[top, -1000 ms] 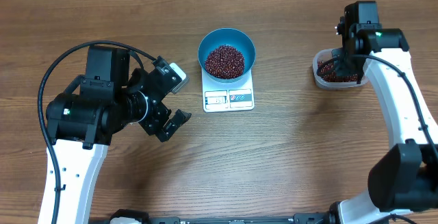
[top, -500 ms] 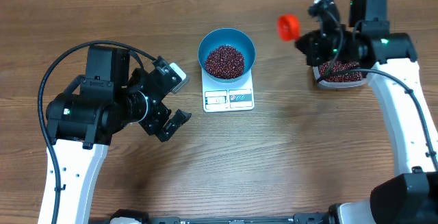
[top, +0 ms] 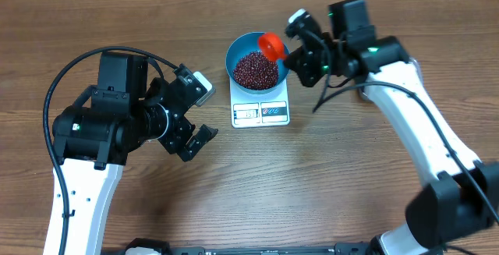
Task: Scoop item into bowl and weigh 150g on scale
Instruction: 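Lift the filled scoop and carry it left over the blue bowl, then tilt the red scoop to pour beans into the blue bowl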
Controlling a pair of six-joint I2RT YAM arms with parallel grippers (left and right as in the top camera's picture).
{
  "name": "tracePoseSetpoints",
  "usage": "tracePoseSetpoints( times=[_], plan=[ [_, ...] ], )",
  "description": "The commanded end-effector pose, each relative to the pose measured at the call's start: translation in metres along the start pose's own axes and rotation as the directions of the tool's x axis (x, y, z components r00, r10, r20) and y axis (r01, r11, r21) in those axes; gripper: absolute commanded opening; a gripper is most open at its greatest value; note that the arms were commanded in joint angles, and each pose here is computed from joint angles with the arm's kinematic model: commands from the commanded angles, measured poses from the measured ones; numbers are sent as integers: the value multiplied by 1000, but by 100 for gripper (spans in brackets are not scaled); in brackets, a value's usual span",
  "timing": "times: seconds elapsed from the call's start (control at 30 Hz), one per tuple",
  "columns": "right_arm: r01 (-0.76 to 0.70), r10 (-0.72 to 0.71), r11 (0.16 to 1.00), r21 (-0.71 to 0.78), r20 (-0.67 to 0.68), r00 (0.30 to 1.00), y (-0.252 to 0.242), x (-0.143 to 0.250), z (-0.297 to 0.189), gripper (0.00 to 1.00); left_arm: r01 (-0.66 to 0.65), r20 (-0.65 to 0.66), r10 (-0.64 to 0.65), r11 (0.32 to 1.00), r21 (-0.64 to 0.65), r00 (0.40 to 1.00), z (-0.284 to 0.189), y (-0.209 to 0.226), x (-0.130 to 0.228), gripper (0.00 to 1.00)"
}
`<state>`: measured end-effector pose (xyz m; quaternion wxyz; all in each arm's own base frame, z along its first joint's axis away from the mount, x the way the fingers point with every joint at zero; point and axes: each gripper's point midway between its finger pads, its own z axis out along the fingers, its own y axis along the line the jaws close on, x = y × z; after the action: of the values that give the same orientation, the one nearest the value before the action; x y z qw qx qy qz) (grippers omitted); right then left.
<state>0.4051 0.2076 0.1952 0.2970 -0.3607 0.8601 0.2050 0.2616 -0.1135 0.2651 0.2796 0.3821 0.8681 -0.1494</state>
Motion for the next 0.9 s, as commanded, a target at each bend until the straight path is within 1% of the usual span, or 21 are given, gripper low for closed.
tracePoseSetpoints(
  times=[0.0, 0.2, 0.4, 0.63, 0.87],
  plan=[
    [72, -69, 996, 59, -51, 996, -8, 2, 25, 4, -24, 18, 24, 1000, 4, 1000, -3, 0, -5, 100],
    [136, -115, 972, 193, -118, 986, -21, 5, 56, 4, -24, 17, 24, 1000, 5, 1000, -3, 0, -5, 100],
    [198, -176, 960, 198, -122, 977, -24, 4, 73, 4, -24, 18, 24, 1000, 4, 1000, -3, 0, -5, 100],
    [205, -168, 943, 263, -157, 973, -40, 10, 82, 4, -24, 18, 24, 1000, 4, 1000, -3, 0, -5, 100],
    [205, -165, 944, 261, -165, 972, -41, 13, 85, 4, -24, 18, 24, 1000, 4, 1000, -3, 0, -5, 100]
  ],
)
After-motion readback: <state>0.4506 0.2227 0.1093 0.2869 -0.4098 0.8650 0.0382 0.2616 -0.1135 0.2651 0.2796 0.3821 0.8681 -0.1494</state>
